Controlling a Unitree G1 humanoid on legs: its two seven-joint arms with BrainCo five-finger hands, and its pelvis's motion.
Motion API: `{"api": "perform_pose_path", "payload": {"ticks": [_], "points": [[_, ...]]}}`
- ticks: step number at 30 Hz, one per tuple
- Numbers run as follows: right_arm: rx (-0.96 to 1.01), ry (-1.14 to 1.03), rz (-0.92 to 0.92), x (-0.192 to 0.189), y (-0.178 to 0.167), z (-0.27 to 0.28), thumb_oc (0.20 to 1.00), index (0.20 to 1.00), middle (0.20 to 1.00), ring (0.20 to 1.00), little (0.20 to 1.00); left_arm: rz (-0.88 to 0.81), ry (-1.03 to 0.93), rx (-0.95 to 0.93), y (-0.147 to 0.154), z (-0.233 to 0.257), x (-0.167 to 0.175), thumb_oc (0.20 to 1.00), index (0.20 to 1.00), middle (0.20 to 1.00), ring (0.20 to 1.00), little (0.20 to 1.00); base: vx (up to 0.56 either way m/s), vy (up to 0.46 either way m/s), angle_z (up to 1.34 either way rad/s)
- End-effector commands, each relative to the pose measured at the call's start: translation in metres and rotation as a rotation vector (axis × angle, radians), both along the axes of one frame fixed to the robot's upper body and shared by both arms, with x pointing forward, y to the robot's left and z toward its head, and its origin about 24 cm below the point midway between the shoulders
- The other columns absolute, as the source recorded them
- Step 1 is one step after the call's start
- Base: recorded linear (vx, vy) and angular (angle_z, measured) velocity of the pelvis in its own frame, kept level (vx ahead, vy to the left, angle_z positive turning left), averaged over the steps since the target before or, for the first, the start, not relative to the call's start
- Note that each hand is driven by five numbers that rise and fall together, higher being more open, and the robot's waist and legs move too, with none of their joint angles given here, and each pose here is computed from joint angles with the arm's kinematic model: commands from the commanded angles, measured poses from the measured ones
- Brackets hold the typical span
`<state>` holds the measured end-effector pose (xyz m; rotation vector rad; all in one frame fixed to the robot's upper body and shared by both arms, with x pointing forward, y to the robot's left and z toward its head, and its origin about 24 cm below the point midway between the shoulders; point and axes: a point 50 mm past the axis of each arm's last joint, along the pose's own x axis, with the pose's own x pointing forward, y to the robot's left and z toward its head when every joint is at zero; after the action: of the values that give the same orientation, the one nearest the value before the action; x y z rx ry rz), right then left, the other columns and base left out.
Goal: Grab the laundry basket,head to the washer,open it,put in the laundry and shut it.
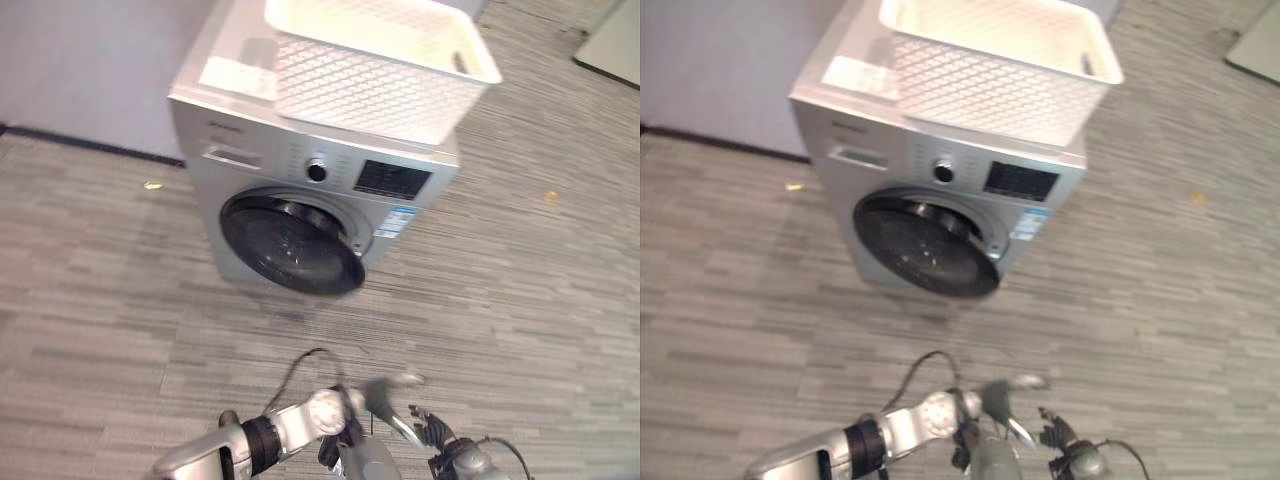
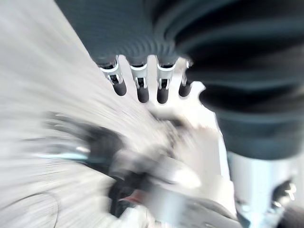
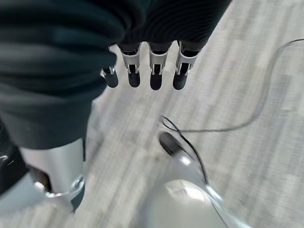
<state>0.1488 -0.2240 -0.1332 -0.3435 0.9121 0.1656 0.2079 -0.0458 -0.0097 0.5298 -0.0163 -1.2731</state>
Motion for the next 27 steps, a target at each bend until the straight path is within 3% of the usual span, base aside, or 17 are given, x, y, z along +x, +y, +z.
{"api": "perform_pose_path", "payload": {"ticks": [1, 3, 4, 5, 6, 10, 13, 19, 21, 27], "points": [[-0.116, 0.015, 0.039, -0.002, -0.025, 0.004, 1.0, 1.0, 1.0, 1.0, 1.0, 0.344, 0.003, 0.115, 0.057, -0.023, 0.045, 1.0, 1.0, 1.0, 1.0, 1.0, 0.03, -0.027, -0.14], [-0.132, 0.056, 0.003, -0.012, -0.033, 0.0, 1.0, 1.0, 1.0, 1.0, 1.0, 0.397, 0.015, 0.16, 0.076, -0.034, 0.044, 1.0, 1.0, 1.0, 1.0, 1.0, 0.04, -0.05, 0.04], [-0.141, 0.103, -0.032, -0.02, -0.036, -0.004, 1.0, 1.0, 1.0, 1.0, 1.0, 0.584, 0.092, 0.204, 0.115, -0.052, 0.045, 1.0, 1.0, 1.0, 1.0, 1.0, 0.03, -0.048, 0.02], [-0.141, 0.103, -0.031, -0.02, -0.036, -0.004, 1.0, 1.0, 1.0, 1.0, 1.0, 0.584, 0.093, 0.204, 0.115, -0.052, 0.045, 1.0, 1.0, 1.0, 1.0, 1.0, 0.06, -0.041, -0.04], [-0.145, 0.142, -0.055, -0.03, -0.039, -0.008, 1.0, 1.0, 1.0, 1.0, 1.0, 0.787, 0.199, 0.179, 0.149, -0.064, 0.044, 1.0, 1.0, 1.0, 1.0, 1.0, 0.06, -0.02, -0.08], [-0.152, 0.204, -0.086, -0.044, -0.045, -0.012, 1.0, 1.0, 1.0, 1.0, 1.0, 1.005, 0.324, 0.22, 0.184, -0.084, 0.035, 1.0, 1.0, 1.0, 1.0, 1.0, 0.06, -0.012, 0.01], [-0.167, 0.187, -0.099, -0.035, -0.05, -0.008, 1.0, 1.0, 1.0, 1.0, 1.0, 1.184, 0.38, 0.321, 0.213, -0.094, 0.034, 1.0, 1.0, 1.0, 1.0, 1.0, -0.01, 0.027, -0.02], [-0.183, 0.062, -0.072, 0.003, -0.052, 0.008, 1.0, 1.0, 1.0, 1.0, 1.0, 1.455, 0.362, 0.199, 0.245, -0.064, 0.073, 1.0, 1.0, 1.0, 1.0, 1.0, -0.11, 0.034, -0.3], [-0.185, 0.017, -0.048, 0.014, -0.053, 0.014, 1.0, 1.0, 1.0, 1.0, 1.0, 1.484, 0.268, 0.169, 0.252, -0.037, 0.101, 1.0, 1.0, 1.0, 1.0, 1.0, -0.11, 0.023, -0.31], [-0.186, -0.03, -0.009, 0.024, -0.054, 0.022, 1.0, 1.0, 1.0, 1.0, 1.0, 1.506, 0.114, 0.117, 0.259, 0.015, 0.144, 1.0, 1.0, 1.0, 1.0, 1.0, 0.02, 0.011, -0.19]]}}
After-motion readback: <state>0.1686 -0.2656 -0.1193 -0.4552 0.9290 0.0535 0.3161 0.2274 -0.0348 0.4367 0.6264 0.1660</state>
